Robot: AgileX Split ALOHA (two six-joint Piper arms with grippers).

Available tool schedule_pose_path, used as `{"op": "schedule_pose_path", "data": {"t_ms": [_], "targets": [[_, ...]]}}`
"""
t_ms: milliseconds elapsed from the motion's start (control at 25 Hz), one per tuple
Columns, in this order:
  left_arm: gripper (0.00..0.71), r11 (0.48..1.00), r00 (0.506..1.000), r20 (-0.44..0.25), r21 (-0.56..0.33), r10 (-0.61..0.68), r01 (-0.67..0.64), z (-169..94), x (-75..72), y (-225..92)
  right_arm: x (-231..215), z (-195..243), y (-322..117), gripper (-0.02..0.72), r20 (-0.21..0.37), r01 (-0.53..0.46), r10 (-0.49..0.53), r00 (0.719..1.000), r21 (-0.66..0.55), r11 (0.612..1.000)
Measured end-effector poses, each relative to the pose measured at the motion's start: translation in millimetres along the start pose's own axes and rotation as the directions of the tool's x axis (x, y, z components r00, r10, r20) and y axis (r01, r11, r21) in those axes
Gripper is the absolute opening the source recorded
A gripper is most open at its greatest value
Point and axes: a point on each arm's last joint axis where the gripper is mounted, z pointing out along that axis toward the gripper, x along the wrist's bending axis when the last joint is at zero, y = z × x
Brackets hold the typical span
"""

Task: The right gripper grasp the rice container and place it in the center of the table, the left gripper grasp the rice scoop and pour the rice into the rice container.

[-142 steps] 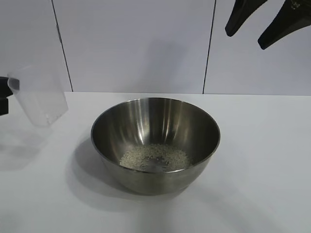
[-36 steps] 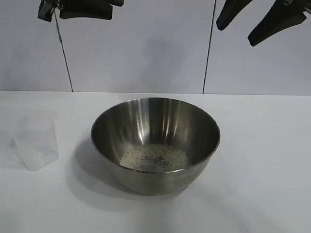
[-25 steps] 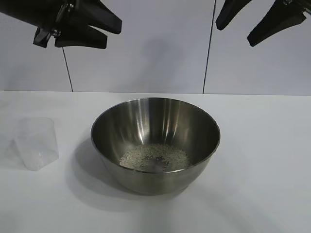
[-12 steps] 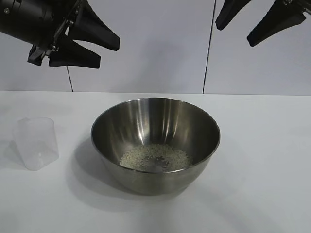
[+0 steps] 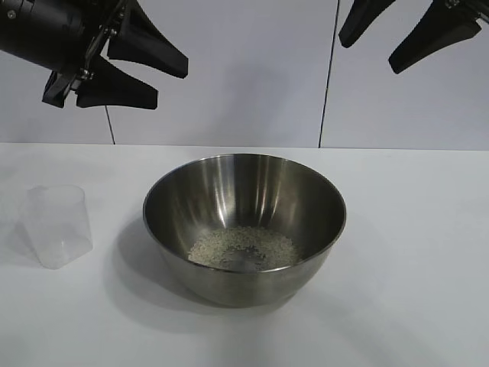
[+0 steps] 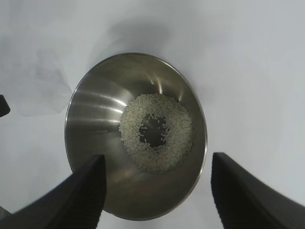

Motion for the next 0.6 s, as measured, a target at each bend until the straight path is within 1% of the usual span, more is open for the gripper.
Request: {"op": "schedule_pose_path", "data": {"t_ms": [200, 400, 600], "targets": [[0.426, 1.0, 1.0, 0.003, 0.002, -0.004, 0.004, 0.0, -0.3, -0.2, -0.2, 0.0, 2.4, 0.442, 0.002, 0.0, 0.0, 1.0, -0.026, 1.0], [0.423, 1.0, 1.0, 0.03, 0.021, -0.007, 0.006, -0.1, -2.8, -1.9, -0.7, -0.4, 8.0, 0.442, 0.008, 0.0, 0.001, 1.0, -0.088, 0.996], [0.423, 1.0, 0.999, 0.031, 0.021, -0.007, 0.007, -0.1, -2.9, -1.9, -1.3, -1.1, 14.1, 0.442, 0.014, 0.001, 0.002, 1.0, -0.155, 0.988]]}}
